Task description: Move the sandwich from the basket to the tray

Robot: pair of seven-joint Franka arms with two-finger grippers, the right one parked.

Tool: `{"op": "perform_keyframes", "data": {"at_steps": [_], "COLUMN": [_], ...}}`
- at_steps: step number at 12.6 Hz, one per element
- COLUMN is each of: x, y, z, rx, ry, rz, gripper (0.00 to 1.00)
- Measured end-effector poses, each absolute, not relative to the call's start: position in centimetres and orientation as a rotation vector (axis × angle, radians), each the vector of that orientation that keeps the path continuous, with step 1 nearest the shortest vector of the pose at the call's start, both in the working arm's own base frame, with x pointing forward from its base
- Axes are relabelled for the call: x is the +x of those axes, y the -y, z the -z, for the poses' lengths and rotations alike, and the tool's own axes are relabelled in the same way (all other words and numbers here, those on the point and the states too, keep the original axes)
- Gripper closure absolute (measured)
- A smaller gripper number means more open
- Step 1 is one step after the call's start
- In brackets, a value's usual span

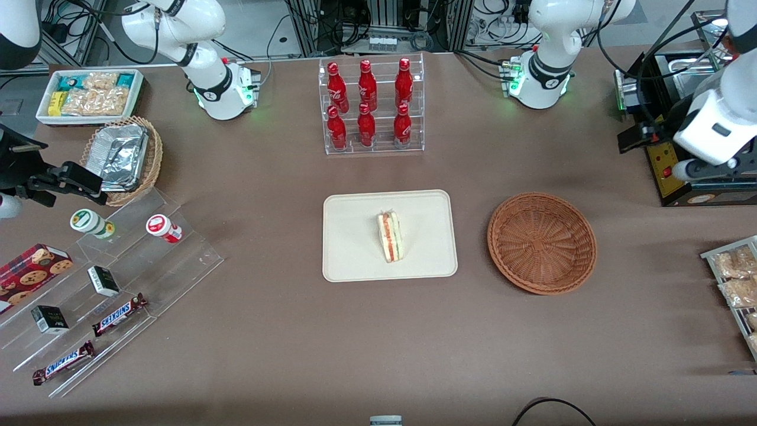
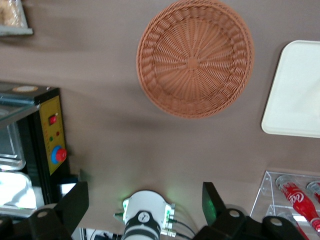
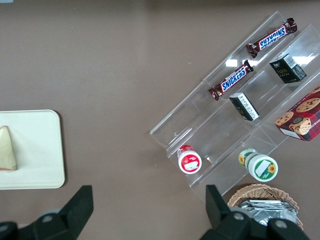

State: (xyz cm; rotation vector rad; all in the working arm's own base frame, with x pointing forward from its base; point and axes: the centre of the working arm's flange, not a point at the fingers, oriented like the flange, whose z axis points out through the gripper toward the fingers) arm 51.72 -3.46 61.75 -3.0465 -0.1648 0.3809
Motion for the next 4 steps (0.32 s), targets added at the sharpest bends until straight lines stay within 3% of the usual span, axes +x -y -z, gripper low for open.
{"op": "perform_keyframes", "data": {"at_steps": [4], "x": [51.3], "y": [0.7], "z": [-62.4], "rx": [-3.074], "ry": [0.192], "rz": [-0.388], "gripper": [0.0]}}
